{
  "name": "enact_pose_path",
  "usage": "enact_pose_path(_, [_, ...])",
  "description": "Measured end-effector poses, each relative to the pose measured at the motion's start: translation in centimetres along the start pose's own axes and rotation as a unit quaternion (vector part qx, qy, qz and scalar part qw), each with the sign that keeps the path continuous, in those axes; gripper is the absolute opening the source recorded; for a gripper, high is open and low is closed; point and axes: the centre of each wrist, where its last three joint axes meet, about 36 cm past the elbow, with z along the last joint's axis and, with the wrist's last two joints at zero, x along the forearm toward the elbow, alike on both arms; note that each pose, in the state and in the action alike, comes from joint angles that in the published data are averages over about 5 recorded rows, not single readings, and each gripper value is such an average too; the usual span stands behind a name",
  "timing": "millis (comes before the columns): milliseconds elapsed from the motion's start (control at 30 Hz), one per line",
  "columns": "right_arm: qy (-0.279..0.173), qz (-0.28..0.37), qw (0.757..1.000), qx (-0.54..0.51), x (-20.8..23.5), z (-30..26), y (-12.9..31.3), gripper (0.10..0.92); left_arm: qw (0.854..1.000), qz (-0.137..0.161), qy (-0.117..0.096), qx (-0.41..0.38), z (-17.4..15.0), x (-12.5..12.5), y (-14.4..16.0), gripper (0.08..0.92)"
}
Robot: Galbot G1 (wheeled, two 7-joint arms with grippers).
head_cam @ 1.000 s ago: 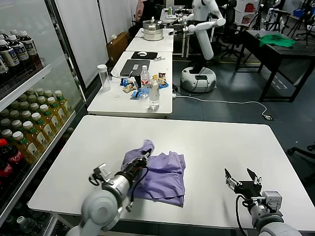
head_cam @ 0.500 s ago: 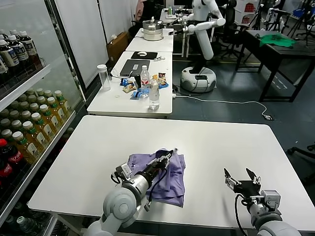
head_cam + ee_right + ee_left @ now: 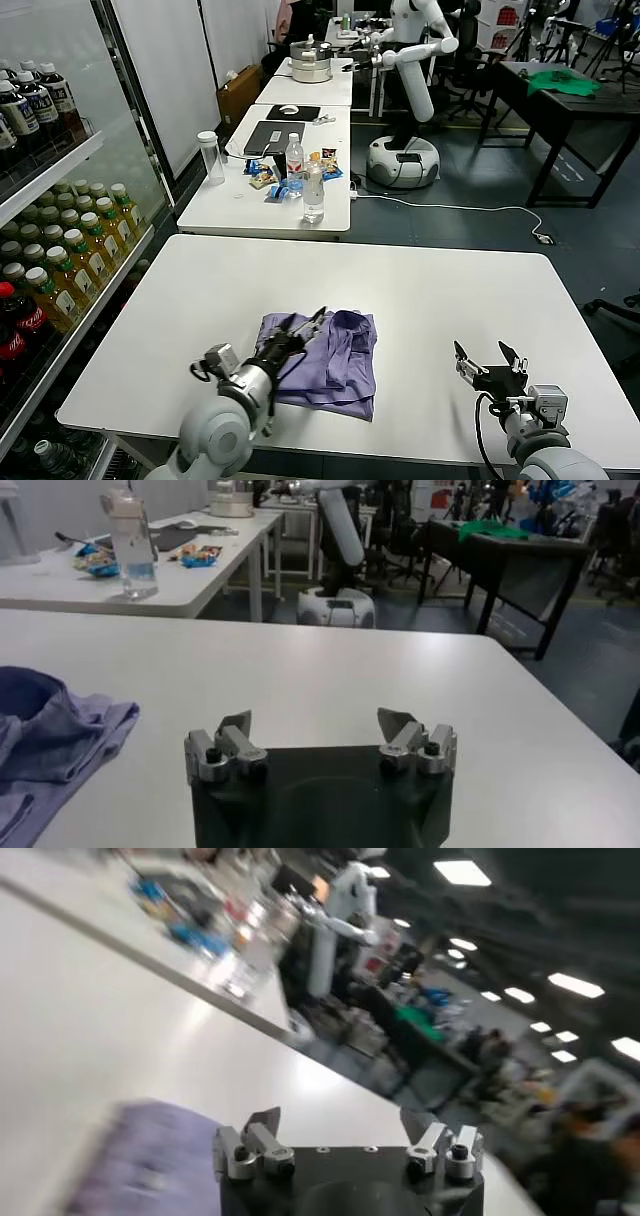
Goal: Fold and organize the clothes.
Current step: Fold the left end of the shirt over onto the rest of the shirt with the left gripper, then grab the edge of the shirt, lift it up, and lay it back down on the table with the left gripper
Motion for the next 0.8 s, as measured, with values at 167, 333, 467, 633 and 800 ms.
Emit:
enact_pose_path(167, [0.000, 0.000, 1.000, 0.000, 0.1, 0.1, 0.1, 0.823, 0.992, -0.072, -0.019, -0.103, 1.2, 0.2, 2.4, 0.822])
enact_pose_path(333, [-0.001, 0.002, 1.000, 0.001, 0.4, 0.0, 0.1, 0.823, 0.977, -0.117, -0.016, -0.177, 2.8, 0.4, 3.7, 0.823])
enact_pose_path(467, [-0.003, 0.003, 1.000, 0.002, 0.6, -0.1, 0.1, 0.823, 0.969, -0.133, -0.004, -0.209, 3.9, 0.6, 3.9, 0.823])
enact_pose_path(633, [-0.005, 0.002, 1.000, 0.002, 0.9, -0.2, 0.1, 0.823, 0.963, -0.145, 0.018, -0.226, 5.1, 0.9, 3.8, 0.823])
enact_pose_path(800, [-0.006, 0.001, 1.000, 0.002, 1.0, -0.3, 0.2, 0.823, 0.959, -0.160, 0.040, -0.232, 5.7, 1.0, 3.9, 0.750])
